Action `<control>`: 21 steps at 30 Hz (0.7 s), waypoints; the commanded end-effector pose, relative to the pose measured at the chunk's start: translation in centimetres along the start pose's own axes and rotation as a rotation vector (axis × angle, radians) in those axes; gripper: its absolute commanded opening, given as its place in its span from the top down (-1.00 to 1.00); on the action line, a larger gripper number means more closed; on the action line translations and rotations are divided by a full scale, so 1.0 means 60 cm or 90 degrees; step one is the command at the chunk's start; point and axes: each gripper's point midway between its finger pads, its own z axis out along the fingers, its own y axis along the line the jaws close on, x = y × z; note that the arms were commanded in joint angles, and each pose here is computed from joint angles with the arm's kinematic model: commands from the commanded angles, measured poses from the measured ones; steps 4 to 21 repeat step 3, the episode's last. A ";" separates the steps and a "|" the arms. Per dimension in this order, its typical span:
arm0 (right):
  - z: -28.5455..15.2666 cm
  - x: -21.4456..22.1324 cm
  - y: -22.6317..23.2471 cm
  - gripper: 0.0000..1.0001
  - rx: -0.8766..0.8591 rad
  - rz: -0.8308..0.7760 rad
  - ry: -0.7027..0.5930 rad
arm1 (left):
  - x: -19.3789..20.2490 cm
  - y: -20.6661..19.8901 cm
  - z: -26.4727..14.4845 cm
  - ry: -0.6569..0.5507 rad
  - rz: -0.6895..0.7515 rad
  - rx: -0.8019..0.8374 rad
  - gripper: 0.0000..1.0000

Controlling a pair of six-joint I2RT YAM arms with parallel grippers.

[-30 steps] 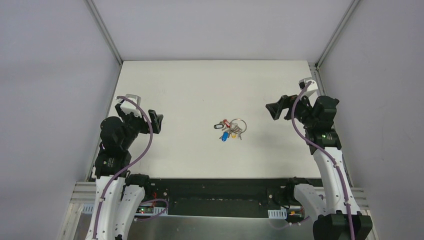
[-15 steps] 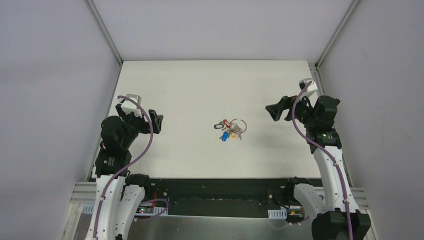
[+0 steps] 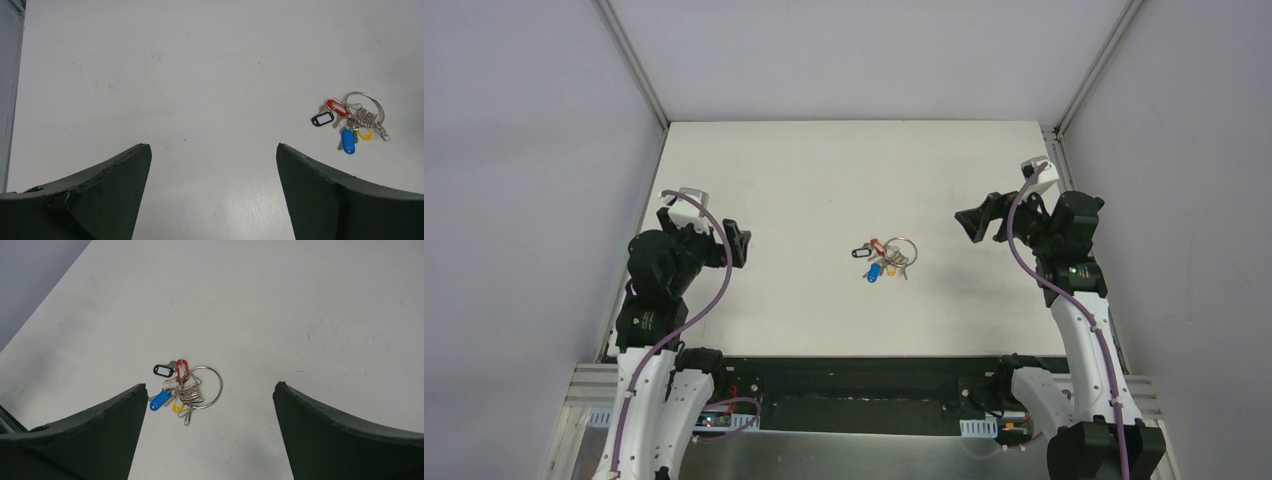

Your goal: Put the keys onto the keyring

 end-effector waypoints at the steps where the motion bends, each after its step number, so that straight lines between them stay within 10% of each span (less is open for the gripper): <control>1: -0.001 -0.009 0.001 -0.99 -0.010 -0.022 -0.011 | 0.000 0.006 0.003 -0.003 0.011 -0.002 -0.98; 21: -0.003 -0.012 0.002 -0.99 -0.010 -0.022 -0.013 | 0.000 0.007 0.003 -0.003 0.012 -0.004 -0.98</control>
